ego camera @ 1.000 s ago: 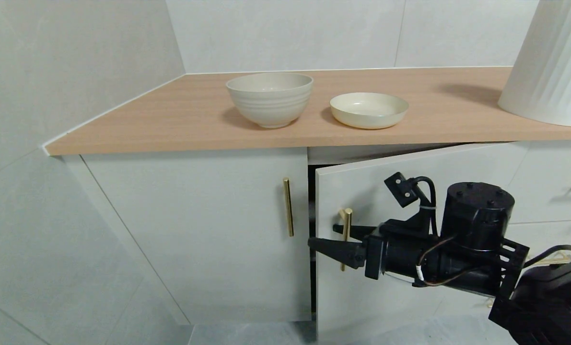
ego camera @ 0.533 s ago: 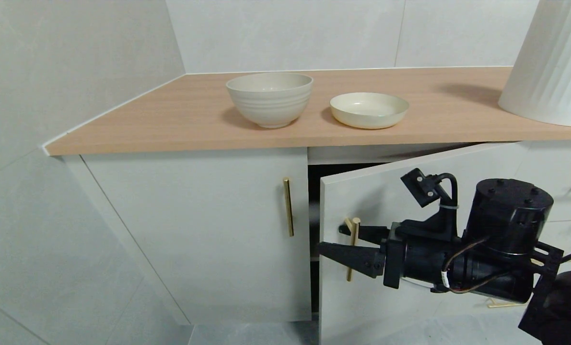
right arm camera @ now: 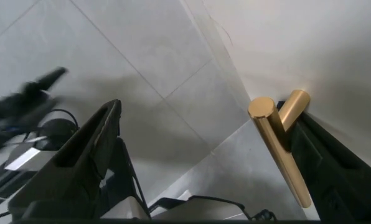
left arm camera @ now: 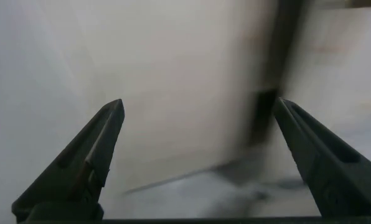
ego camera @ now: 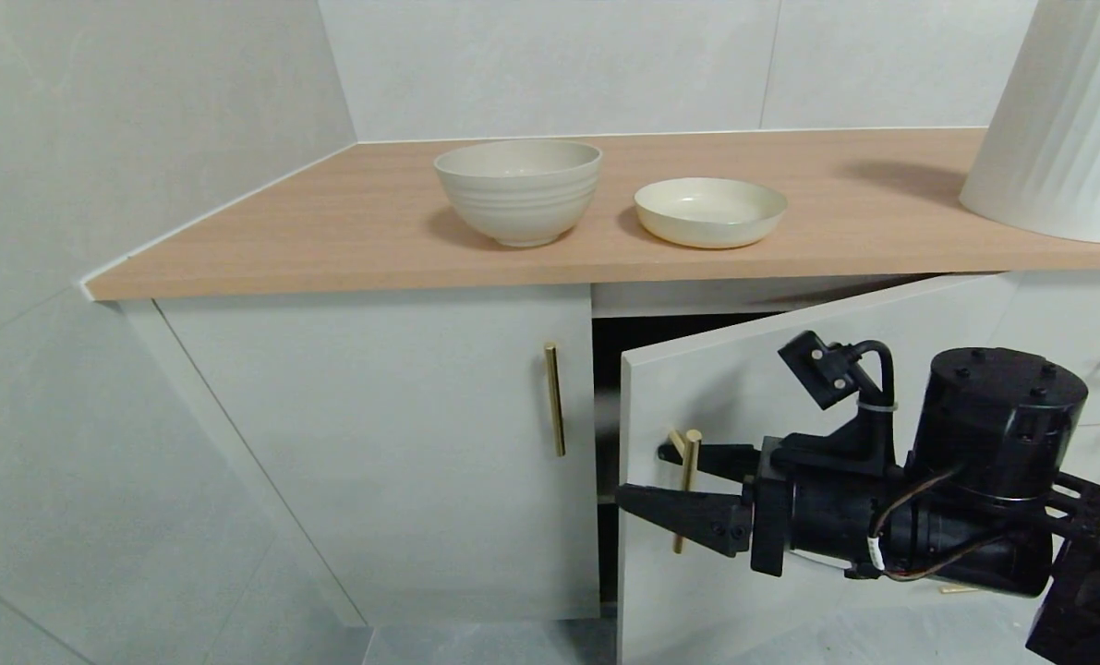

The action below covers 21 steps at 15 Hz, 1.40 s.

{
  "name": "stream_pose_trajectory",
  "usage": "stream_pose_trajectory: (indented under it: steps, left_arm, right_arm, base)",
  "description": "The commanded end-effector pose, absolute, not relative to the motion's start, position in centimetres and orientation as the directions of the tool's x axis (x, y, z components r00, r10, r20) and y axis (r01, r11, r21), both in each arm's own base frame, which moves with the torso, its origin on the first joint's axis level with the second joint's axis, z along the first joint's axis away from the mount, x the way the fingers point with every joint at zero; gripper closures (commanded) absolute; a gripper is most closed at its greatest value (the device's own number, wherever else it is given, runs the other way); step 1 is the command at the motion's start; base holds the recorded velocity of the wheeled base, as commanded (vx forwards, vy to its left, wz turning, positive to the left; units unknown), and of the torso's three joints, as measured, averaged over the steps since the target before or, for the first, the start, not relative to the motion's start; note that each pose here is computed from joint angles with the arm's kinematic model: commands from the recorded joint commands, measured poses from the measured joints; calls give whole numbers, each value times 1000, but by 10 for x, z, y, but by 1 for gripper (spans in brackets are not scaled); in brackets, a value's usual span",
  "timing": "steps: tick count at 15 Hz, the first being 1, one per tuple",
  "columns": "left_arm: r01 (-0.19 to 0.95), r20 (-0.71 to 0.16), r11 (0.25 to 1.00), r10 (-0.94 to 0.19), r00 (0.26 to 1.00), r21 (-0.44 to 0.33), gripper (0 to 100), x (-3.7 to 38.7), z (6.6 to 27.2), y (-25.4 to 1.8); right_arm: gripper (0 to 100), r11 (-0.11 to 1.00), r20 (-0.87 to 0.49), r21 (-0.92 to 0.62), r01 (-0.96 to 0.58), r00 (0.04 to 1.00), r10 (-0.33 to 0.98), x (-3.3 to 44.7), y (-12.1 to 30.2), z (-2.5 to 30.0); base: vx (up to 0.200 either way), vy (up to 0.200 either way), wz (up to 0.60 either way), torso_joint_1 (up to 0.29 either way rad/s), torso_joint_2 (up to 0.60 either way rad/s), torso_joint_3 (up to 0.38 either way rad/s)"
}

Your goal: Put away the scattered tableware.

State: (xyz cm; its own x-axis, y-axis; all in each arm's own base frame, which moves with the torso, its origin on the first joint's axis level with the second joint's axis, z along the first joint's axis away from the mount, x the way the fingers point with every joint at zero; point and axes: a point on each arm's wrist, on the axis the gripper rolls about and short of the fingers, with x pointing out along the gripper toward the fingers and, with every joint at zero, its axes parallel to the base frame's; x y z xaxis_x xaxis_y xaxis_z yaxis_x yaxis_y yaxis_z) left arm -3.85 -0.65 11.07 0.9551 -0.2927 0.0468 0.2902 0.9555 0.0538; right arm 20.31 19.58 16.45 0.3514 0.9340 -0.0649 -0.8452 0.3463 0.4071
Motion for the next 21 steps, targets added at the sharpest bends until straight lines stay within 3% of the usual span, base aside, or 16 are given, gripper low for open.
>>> stream_pose_trajectory:
  steps: [1, 4, 7, 10, 13, 14, 19, 21]
  left_arm:
    - [470, -22, 882, -470, 882, 22, 0, -43, 156, -10]
    - [587, -99, 809, -587, 803, -35, 0, -12, 208, -13]
    - [630, -161, 771, -637, 754, -96, 0, 29, 242, -14]
    - [636, -236, 754, -656, 717, -161, 0, 78, 246, -17]
    - [618, -317, 752, -658, 683, -229, 0, 96, 222, -18]
    - [619, -321, 750, -660, 679, -231, 100, 99, 220, -18]
    - [636, -327, 705, -710, 624, -314, 100, 118, 217, -28]
    - [639, -292, 657, -752, 591, -400, 100, 124, 221, -37]
  right_arm:
    - [0, 338, -57, 396, -854, 344, 937, 201, 196, 166]
    - [0, 331, -64, 390, -859, 334, 940, 199, 198, 164]
    - [0, 332, -66, 391, -858, 334, 940, 200, 198, 163]
    - [0, 334, -73, 395, -856, 333, 940, 200, 199, 161]
    - [0, 336, -76, 396, -855, 334, 939, 201, 200, 160]
    - [0, 337, -77, 396, -854, 334, 939, 201, 199, 160]
    - [0, 337, -81, 398, -853, 333, 940, 201, 200, 159]
    - [0, 338, -81, 398, -853, 334, 939, 201, 200, 159]
  base:
    - [0, 0, 0, 0, 0, 0]
    - [0, 0, 0, 0, 0, 0]
    - [0, 0, 0, 0, 0, 0]
    - [0, 0, 0, 0, 0, 0]
    - [0, 0, 0, 0, 0, 0]
    - [0, 0, 0, 0, 0, 0]
    - [0, 0, 0, 0, 0, 0]
    - [0, 0, 0, 0, 0, 0]
